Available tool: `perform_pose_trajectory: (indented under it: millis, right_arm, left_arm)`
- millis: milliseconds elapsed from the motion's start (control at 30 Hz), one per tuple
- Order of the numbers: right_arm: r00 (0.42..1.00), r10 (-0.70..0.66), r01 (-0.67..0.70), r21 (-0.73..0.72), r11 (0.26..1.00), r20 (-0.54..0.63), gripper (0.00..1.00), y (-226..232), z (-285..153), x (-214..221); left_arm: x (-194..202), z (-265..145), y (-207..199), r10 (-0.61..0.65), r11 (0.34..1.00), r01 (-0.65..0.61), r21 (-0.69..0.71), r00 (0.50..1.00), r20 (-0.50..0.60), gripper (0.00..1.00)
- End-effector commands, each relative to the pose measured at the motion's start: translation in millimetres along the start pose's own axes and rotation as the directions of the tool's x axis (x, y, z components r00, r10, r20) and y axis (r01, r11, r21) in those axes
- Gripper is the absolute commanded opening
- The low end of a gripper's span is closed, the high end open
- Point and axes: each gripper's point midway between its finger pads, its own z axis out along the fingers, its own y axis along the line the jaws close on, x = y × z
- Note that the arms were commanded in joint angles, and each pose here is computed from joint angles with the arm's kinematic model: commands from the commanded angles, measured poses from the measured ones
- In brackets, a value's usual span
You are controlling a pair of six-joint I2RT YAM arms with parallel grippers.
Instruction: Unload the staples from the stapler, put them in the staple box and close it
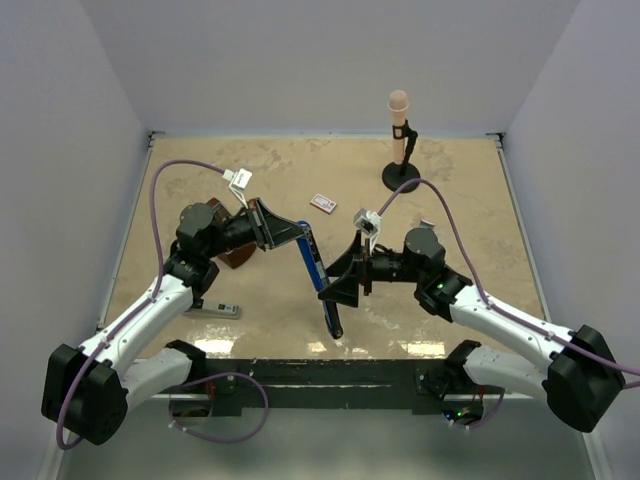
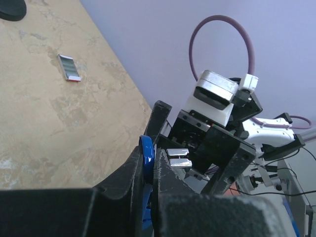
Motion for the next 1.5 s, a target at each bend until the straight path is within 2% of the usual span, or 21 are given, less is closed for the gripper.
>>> perform_pose_trajectory:
  millis: [0,67,300,433,500,567,633,733,833,900,1000,1033,1133,1200,1333,1467]
  right_arm:
    - [0.998,-0.062,0.065,-0.109,0.992,0.033,0.88,19,-1,-9]
    - [0.997,-0.060,0.064,-0.115,0.991,0.038,0.82,19,-1,-7]
    - [0.998,-0.031,0.038,-0.153,0.987,0.045,0.79,20,1,-3]
    - [0.998,-0.031,0.041,-0.169,0.985,0.059,0.61,23,2,-7]
    - [0.996,-0.031,0.046,-0.185,0.982,0.080,0.57,28,0,-10]
    - [0.996,-0.017,0.034,-0.198,0.980,0.089,0.56,31,-1,-11]
    - [0.995,-0.017,0.038,-0.209,0.977,0.099,0.44,33,-1,-12]
    - [0.996,-0.008,0.028,-0.216,0.976,0.090,0.18,32,-1,-9]
    - [0.996,0.002,0.017,-0.198,0.980,0.094,0.02,29,-1,-9]
    - [0.994,0.008,0.010,-0.174,0.985,0.105,0.00,26,0,-11]
    - [0.994,0.012,0.003,-0.133,0.991,0.110,0.00,20,-1,-11]
    - [0.994,0.010,0.004,-0.126,0.992,0.110,0.00,20,-1,-11]
    - [0.994,0.023,-0.014,-0.079,0.997,0.105,0.00,11,-2,-6]
    - [0.995,0.037,-0.032,-0.054,0.998,0.089,0.00,5,-3,1]
    - [0.995,0.060,-0.059,-0.011,0.998,0.081,0.00,-5,-5,10]
    - [0.994,0.078,-0.082,0.040,0.996,0.081,0.00,-15,-7,15]
  left_arm:
    - [-19,-7,-48,0.072,0.984,-0.082,0.156,0.995,0.070,0.00]
    - [-20,-8,-51,0.081,0.982,-0.093,0.168,0.994,0.077,0.00]
    - [-18,-12,-59,0.089,0.973,-0.104,0.204,0.993,0.083,0.00]
    - [-17,-13,-59,0.093,0.972,-0.109,0.209,0.992,0.084,0.00]
    - [-15,-13,-60,0.092,0.970,-0.108,0.217,0.992,0.083,0.00]
    - [-14,-14,-59,0.095,0.969,-0.112,0.220,0.992,0.084,0.00]
    - [-11,-15,-58,0.094,0.968,-0.110,0.226,0.992,0.081,0.00]
    - [-10,-15,-57,0.093,0.967,-0.109,0.228,0.992,0.082,0.00]
    - [-10,-14,-56,0.092,0.968,-0.108,0.226,0.993,0.081,0.00]
    - [-10,-12,-54,0.095,0.969,-0.109,0.222,0.993,0.072,0.00]
    - [-13,-8,-51,0.105,0.972,-0.116,0.202,0.992,0.063,0.16]
    - [-13,-8,-49,0.102,0.976,-0.110,0.189,0.993,0.053,0.27]
    - [-19,-4,-45,0.127,0.981,-0.132,0.143,0.991,0.045,0.43]
    - [-29,-1,-49,0.165,0.977,-0.170,0.125,0.985,0.055,0.47]
    - [-38,0,-55,0.159,0.978,-0.164,0.132,0.986,0.052,0.56]
    - [-46,2,-50,0.154,0.982,-0.159,0.106,0.987,0.054,0.60]
